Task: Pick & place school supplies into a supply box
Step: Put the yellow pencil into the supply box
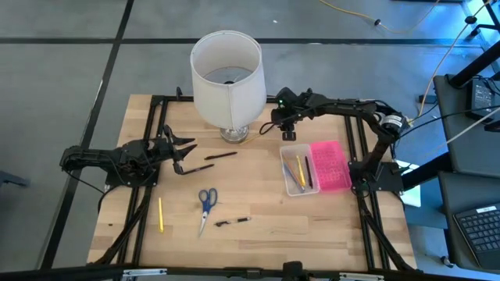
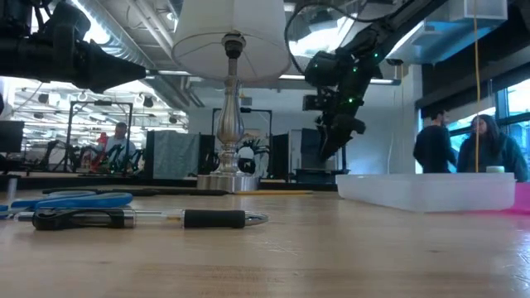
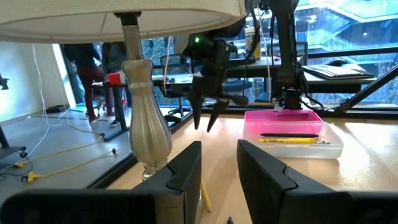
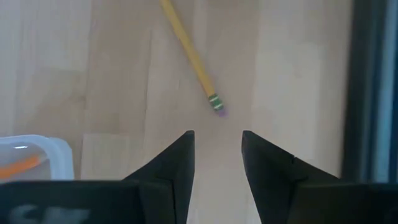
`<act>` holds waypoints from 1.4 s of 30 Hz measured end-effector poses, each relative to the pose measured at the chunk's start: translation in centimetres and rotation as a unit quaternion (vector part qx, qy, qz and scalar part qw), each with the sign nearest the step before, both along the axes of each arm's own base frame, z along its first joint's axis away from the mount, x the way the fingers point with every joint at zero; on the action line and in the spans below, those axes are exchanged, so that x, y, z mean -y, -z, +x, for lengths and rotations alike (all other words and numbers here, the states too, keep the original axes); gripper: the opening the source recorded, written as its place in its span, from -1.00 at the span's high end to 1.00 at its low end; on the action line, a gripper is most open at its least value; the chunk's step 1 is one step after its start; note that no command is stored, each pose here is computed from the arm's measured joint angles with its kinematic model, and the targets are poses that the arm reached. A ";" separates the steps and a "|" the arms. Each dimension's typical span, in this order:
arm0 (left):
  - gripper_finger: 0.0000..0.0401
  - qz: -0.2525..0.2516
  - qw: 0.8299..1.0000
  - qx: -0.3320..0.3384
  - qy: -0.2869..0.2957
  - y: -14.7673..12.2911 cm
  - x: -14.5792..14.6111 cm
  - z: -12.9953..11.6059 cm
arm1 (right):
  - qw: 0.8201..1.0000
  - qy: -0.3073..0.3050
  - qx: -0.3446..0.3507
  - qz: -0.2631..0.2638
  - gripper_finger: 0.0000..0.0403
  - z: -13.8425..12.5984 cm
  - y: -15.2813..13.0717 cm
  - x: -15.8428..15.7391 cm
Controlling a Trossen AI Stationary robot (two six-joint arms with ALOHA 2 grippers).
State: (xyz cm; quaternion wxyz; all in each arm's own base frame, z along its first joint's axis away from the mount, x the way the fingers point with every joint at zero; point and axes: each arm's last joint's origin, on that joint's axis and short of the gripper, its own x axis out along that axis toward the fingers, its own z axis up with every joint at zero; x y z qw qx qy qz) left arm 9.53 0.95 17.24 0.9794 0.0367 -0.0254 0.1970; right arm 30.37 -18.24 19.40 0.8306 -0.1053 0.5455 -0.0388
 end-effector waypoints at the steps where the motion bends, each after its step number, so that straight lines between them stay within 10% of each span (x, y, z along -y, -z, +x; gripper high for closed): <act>1: 0.51 0.000 1.000 0.000 0.000 0.0 0.0 0.0 | 1.000 0.000 -0.005 0.003 0.32 0.1 0.4 0.0; 42: 0.51 -0.002 0.999 -0.001 -0.032 0.0 -0.2 -0.1 | 1.000 -0.027 0.008 0.005 0.32 1.3 5.0 2.7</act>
